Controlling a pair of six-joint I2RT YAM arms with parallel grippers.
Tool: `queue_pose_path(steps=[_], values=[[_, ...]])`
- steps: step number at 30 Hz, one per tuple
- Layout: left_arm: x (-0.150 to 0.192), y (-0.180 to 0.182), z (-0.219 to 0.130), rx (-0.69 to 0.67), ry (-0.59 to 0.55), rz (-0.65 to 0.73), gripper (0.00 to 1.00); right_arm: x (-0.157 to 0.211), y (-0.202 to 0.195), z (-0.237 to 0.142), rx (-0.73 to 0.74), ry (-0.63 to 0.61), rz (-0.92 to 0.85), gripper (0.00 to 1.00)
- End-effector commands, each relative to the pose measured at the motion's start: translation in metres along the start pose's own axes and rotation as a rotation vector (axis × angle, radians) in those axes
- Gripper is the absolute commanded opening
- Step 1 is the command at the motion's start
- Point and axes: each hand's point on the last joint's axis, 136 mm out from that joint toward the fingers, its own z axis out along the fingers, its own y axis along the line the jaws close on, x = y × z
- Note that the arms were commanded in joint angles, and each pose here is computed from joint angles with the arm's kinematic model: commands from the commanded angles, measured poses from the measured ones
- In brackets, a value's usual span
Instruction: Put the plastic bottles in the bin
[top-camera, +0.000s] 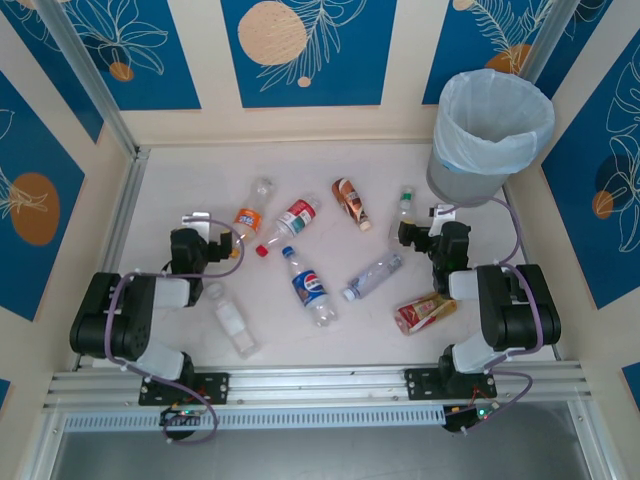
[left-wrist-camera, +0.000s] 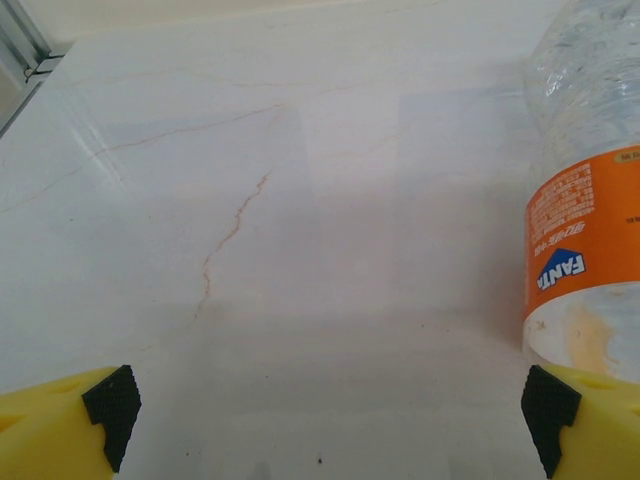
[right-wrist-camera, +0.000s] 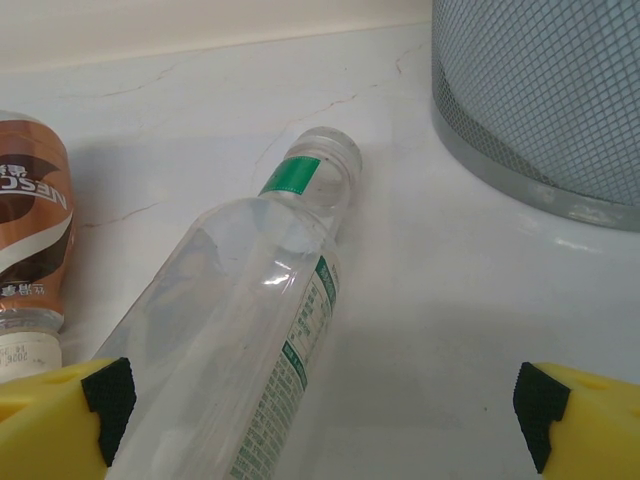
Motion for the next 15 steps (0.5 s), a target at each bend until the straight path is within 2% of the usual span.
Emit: queue_pose_path(steps=[1,9,12,15], values=[[-0.026,0.002,-0.006,0.0,-0.011,0.015,0.99,-0.018,0.001,-0.007,-0.01,-0.045,0.006,0.99],[-0.054,0.017,-0.033,-0.059,-0.069,-0.061,0.99,-0.037,0.003,-0.024,-0.013,-0.066,0.01,0.99],[-0.067,0.032,-0.047,-0.128,-0.059,-0.161,0.99,-0.049,0.003,-0.035,-0.003,-0.072,0.013,0.99],[-0.071,0.04,-0.061,-0.167,-0.001,-0.301,0.99,-0.058,-0.001,-0.048,0.033,-0.072,0.029,0.99]])
